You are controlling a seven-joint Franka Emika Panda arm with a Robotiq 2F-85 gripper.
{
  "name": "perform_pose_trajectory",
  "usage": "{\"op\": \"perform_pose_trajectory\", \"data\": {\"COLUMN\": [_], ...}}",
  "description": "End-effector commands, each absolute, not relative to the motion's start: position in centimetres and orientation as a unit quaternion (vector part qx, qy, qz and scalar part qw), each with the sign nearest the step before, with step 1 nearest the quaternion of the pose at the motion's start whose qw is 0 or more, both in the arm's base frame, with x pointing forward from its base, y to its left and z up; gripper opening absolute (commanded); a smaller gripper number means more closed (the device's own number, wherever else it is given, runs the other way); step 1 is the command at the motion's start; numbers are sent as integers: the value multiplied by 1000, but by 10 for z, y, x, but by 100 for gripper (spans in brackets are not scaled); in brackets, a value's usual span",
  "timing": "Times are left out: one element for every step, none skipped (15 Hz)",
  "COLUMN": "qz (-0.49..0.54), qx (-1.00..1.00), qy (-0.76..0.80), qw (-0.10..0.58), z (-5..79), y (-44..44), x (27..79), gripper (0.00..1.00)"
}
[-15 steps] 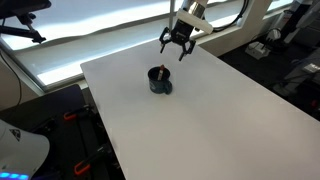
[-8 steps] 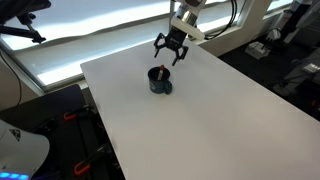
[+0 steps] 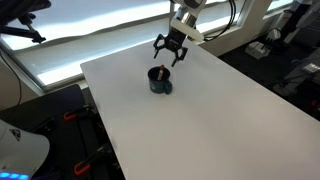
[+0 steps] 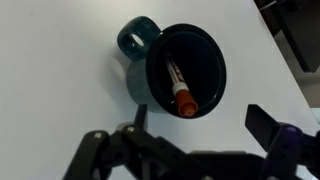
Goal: Remove the red marker from the green mug.
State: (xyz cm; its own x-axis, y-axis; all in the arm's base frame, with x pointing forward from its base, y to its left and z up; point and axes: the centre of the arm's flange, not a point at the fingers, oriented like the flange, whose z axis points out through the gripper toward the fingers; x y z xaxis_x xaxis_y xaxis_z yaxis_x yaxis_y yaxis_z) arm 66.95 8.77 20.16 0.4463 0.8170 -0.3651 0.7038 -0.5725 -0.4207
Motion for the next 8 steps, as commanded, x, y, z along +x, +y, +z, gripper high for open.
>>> {"op": "perform_pose_trajectory", "data": {"qz": [277,280,282,281,283,286,287,279], "qx": [-850,-851,-853,-855,-856,-858,-860,-855], "qy": [-437,-434,-427,-424,-420,-415,-410,-425], "qw": [101,99,100,101,102,101,101,99], "z": [203,202,202,202,202,203,204,197], "y": [90,89,89,88,89,89,89,88], "x": [666,664,663,662,660,657,654,667], "gripper": [100,100,100,100,100,100,100,100]}}
